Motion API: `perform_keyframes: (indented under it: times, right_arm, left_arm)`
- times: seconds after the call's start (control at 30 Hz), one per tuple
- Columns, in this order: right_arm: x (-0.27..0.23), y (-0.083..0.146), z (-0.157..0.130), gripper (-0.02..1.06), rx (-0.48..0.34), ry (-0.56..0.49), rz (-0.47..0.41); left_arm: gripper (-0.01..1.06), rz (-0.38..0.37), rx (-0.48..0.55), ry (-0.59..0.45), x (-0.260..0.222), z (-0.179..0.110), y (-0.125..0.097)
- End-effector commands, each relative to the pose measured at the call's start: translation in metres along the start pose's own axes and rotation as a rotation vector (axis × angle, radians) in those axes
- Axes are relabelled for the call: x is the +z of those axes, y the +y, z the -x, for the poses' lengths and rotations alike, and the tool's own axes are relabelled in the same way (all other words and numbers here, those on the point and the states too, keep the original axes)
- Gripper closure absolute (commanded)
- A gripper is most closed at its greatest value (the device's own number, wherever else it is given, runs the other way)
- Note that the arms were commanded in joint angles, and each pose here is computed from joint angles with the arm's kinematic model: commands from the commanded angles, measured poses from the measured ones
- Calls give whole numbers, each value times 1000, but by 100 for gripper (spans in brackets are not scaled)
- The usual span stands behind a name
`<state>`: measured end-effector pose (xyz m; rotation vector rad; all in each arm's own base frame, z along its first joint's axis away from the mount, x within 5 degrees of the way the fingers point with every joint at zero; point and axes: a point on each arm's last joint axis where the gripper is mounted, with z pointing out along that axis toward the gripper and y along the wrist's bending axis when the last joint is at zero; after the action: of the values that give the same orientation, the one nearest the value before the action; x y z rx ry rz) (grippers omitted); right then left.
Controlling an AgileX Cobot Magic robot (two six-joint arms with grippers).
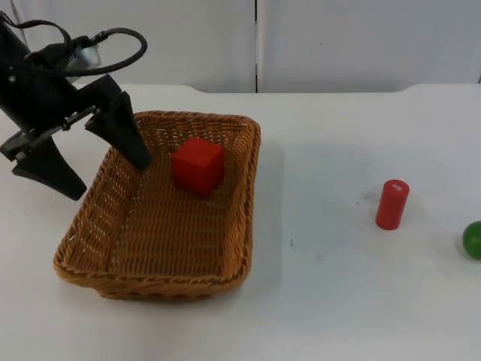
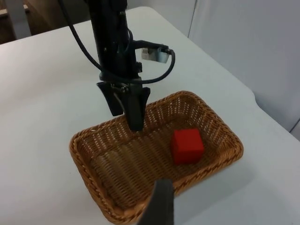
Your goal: Pick up the basket with the left hand and place the object to the left of the red cylinder into the basket with the right hand.
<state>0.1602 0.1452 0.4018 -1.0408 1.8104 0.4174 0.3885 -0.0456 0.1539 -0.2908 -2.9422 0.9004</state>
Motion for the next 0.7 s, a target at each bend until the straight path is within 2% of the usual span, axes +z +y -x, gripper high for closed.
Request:
perform_keyframes:
  times: [0.0,0.1,0.27,0.67]
  right_arm:
    - [-2,-1,2,33,-12,-9,-5]
    - [-3,-1,2,33,-15,-12,-9]
    - [-3,-2,2,33,-31,-7,-20]
    - [-3,-2,2,33,-28,-9,-21]
  left_arm:
    - [0,-12,1,-10,-8,-1,-8]
    - [0,-14,1,-14,-12,-6,-11]
    - [0,-19,-21,17,-11,-31,-17]
    - [0,54,-4,-134,-34,-83,-42]
